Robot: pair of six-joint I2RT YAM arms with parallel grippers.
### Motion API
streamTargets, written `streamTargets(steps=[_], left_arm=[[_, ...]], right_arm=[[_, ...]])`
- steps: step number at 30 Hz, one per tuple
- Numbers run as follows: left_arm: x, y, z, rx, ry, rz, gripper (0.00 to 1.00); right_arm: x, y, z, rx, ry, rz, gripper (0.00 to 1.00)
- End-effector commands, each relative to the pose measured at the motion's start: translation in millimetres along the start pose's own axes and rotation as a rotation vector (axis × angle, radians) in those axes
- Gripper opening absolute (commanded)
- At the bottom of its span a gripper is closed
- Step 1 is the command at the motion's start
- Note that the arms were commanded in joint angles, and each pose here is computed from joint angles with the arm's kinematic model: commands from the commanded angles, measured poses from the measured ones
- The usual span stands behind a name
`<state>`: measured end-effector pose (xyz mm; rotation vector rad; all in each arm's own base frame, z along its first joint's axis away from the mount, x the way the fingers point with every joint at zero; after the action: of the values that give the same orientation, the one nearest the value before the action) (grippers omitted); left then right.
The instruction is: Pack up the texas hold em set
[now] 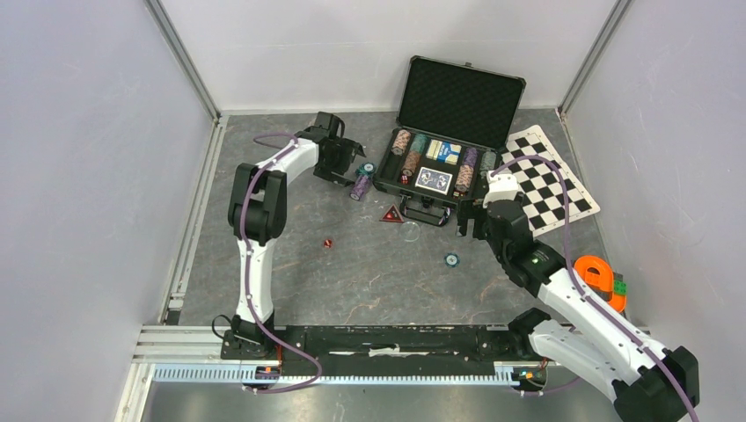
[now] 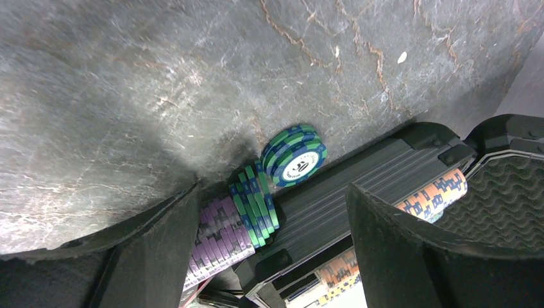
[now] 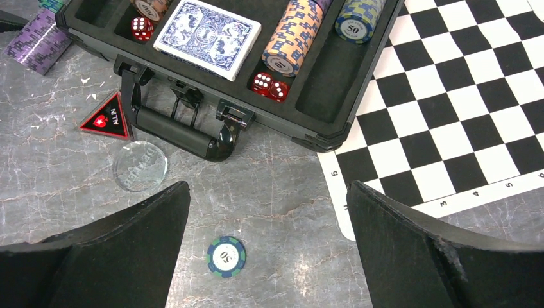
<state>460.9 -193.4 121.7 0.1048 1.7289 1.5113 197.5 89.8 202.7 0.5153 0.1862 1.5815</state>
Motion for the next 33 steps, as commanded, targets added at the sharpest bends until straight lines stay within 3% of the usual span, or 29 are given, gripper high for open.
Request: streamTargets(steps=[1, 13, 24, 26, 29, 31, 33], left_arm=[[-13, 5, -4, 0.012, 0.036, -0.031, 0.87], [-11, -6, -6, 0.031, 0.066, -0.040, 0.73], [-10, -17, -5, 0.041, 0.085, -0.057, 0.70], [-9, -18, -5, 0.039, 0.092, -0.065, 0.63], [-7, -21, -5, 0.046, 0.110, -0.097, 0.46], [-6, -24, -7, 0.066, 0.124, -0.119, 0.33], [-5, -27, -9, 0.084, 0.124, -0.137, 0.13]], right_arm=[[0, 1, 7, -0.061, -0.014, 0.002, 0.98], [-2, 2, 5, -0.058, -0.015, 0.002, 0.98], [-2, 1, 5, -0.056, -0.011, -0.006, 0.98], [-2, 2, 5, -0.057, -0.012, -0.005, 0.98], [-2, 1, 4, -0.055, -0.011, -0.006, 0.98], [-2, 1, 4, -0.054, -0.011, -0.007, 0.98], [-2, 1, 5, -0.056, -0.013, -0.005, 0.98]])
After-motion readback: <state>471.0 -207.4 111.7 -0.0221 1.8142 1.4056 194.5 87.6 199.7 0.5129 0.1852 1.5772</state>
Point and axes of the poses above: each gripper's point midway between its finger pads, its own y axis back along the fingers, its own x axis along the line the jaws close on, z = x × y, the point moved 9 cm from there along y, back along the fingers, and after that the axes turned 12 degrees about -y, right-handed, at the moved point
